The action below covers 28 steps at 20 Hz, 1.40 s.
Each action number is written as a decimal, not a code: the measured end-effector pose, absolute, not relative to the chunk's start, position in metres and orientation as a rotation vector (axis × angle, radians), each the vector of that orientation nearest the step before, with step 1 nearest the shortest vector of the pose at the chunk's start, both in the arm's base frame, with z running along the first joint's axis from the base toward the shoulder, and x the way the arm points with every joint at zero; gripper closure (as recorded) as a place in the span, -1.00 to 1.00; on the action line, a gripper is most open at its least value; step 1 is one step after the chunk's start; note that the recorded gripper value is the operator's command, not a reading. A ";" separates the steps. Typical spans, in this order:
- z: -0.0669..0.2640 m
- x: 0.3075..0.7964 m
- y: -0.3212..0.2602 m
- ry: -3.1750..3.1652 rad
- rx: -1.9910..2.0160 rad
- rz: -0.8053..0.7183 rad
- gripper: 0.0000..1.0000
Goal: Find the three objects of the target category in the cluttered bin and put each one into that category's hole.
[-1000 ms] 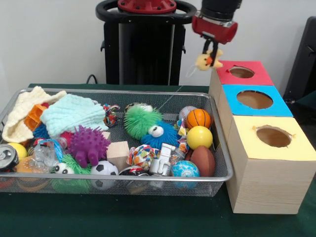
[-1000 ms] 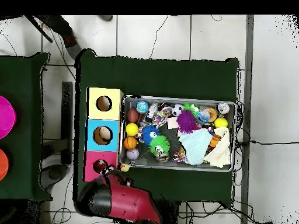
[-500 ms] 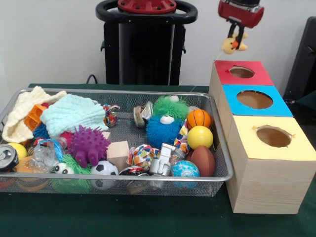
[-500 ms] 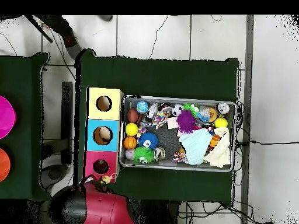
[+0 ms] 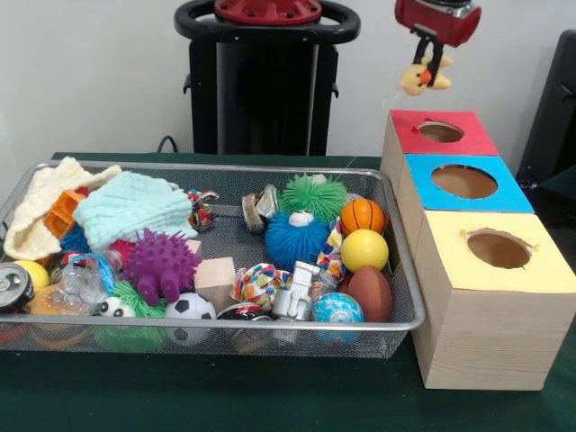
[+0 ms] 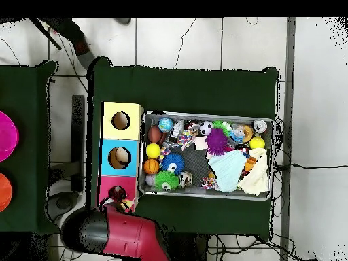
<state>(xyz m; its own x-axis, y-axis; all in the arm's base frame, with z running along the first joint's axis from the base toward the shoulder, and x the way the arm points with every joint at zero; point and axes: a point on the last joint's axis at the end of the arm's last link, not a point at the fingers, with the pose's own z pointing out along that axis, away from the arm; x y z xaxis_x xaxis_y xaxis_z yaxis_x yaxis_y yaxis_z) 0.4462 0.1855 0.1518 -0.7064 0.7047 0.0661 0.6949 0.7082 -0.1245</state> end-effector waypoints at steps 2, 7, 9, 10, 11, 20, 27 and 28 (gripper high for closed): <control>0.151 0.464 0.166 -2.789 -1.211 0.133 1.00; 0.151 0.499 0.126 -2.801 -1.286 0.149 1.00; 0.151 0.514 0.107 -2.821 -1.298 0.168 1.00; 0.150 0.521 0.096 -2.832 -1.299 0.182 1.00; 0.149 0.531 0.081 -2.847 -1.303 0.202 1.00; 0.121 0.578 -0.030 -2.910 -1.300 0.368 1.00; 0.096 0.595 -0.090 -2.941 -1.312 0.415 1.00; 0.091 0.598 -0.098 -2.952 -1.312 0.415 1.00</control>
